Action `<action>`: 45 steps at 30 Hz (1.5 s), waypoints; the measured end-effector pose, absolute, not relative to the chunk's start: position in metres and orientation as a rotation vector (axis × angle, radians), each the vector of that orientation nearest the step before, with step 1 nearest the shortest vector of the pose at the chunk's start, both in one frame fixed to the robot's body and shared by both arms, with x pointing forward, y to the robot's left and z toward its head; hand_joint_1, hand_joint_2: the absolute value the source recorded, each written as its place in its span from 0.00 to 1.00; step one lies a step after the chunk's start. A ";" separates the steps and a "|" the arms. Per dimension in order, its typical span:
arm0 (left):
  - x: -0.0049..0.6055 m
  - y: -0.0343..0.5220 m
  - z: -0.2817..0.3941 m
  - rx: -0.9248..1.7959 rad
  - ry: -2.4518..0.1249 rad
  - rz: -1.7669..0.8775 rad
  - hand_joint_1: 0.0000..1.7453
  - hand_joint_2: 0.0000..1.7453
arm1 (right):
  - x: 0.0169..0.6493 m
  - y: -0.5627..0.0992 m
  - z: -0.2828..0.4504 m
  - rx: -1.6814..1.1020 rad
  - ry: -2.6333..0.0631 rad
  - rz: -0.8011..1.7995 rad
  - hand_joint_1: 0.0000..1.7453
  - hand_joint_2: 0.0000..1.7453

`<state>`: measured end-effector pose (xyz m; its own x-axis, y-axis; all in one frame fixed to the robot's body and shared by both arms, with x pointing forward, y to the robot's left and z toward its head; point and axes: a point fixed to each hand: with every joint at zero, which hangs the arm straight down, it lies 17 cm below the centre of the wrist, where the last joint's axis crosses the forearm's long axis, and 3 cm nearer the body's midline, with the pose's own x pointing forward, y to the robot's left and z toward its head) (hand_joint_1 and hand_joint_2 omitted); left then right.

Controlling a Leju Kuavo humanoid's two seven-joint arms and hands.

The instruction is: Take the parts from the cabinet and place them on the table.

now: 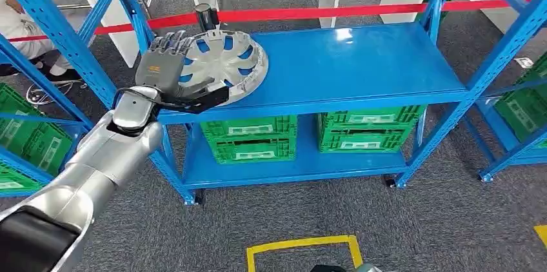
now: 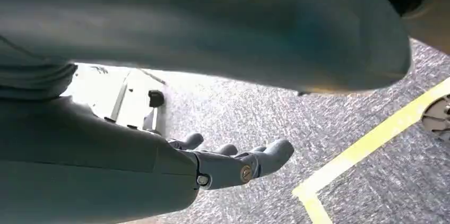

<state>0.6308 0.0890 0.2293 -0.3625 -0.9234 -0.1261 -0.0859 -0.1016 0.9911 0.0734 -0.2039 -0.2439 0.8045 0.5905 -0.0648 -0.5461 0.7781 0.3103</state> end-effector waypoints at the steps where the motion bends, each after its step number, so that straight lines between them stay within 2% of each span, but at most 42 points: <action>1: 0.631 0.089 0.230 1.146 -1.478 -1.543 0.00 0.00 | 0.073 -0.204 -0.244 0.285 0.162 0.617 0.00 0.00; 26: 0.623 0.071 0.221 1.117 -1.471 -1.641 0.00 0.00 | 0.079 -0.207 -0.245 0.275 0.147 0.617 0.00 0.00; 41: 0.612 0.064 0.190 1.076 -1.395 -1.758 0.00 0.00 | 0.080 -0.206 -0.245 0.276 0.141 0.616 0.00 0.00; 45: 0.599 0.063 0.157 1.013 -1.310 -1.840 0.00 0.00 | 0.074 -0.206 -0.245 0.279 0.150 0.615 0.00 0.00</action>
<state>0.5994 0.0631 0.1572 -0.4873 -0.8460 -0.2162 0.0725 -0.2860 0.9555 0.0737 -0.2064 -0.2454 0.8074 0.5873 -0.0559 -0.5472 0.7809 0.3014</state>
